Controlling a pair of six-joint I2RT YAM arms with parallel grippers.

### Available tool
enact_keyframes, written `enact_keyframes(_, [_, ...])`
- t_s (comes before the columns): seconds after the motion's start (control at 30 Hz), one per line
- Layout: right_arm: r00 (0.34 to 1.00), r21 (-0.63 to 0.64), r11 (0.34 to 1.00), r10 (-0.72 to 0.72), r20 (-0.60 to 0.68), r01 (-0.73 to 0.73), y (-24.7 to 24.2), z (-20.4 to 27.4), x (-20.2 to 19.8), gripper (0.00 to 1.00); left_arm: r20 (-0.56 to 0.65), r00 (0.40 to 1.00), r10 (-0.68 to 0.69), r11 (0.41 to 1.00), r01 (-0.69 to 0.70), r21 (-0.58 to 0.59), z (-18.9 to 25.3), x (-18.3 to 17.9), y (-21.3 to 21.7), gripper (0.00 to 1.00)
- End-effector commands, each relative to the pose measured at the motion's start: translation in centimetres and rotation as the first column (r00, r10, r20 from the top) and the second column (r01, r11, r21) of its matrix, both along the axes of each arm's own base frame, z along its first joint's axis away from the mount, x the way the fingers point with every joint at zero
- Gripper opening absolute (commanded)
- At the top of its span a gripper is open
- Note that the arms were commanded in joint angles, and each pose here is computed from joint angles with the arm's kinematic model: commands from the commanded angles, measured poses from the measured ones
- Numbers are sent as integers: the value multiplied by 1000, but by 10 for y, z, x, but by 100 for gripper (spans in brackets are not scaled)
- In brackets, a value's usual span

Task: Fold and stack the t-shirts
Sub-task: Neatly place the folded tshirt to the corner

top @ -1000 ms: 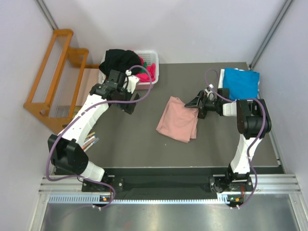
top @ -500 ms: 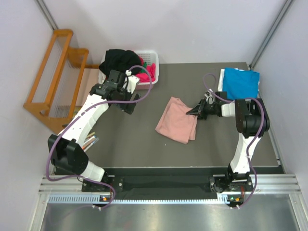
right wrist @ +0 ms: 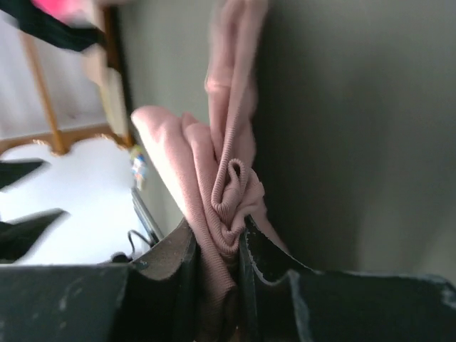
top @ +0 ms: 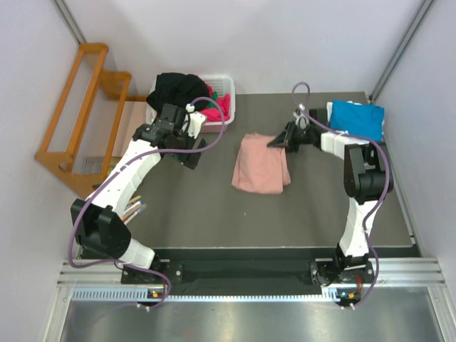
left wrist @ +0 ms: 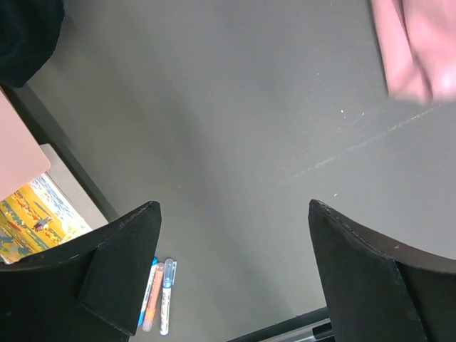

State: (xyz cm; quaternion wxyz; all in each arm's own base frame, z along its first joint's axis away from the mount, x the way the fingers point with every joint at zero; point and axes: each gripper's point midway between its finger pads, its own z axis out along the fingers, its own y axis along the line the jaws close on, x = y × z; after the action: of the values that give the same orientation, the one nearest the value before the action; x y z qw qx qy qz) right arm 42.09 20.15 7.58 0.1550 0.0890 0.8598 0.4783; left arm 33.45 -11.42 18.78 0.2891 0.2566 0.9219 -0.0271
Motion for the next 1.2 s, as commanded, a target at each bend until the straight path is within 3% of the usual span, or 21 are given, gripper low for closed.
enact_keyframes(0.0, [975,27,999,-49,215,45,-8,77,72,0,37,999,8,1000,-7,-14,14,-6,5,89])
enact_keyframes(0.2, [934,82,984,-177,309,160,-49,138,129,0,48,999,20,1000,-21,17,13,-13,16,89])
enact_keyframes(0.33, [875,133,938,-348,337,322,-113,167,146,0,51,998,21,1000,-22,20,12,-14,20,89])
enact_keyframes(0.4, [806,149,897,-439,398,415,-152,190,150,0,49,998,27,999,-28,20,11,-15,22,89])
enact_keyframes(0.57, [699,165,803,-583,415,572,-221,203,144,0,48,999,25,1000,-26,8,11,-14,21,89])
enact_keyframes(0.93, [650,253,791,-605,461,557,-253,255,165,0,16,1000,11,999,-11,-37,6,-14,10,89])
enact_keyframes(1.17, [507,296,690,-701,502,661,-307,291,143,0,10,1000,12,999,-11,-37,3,-14,10,89])
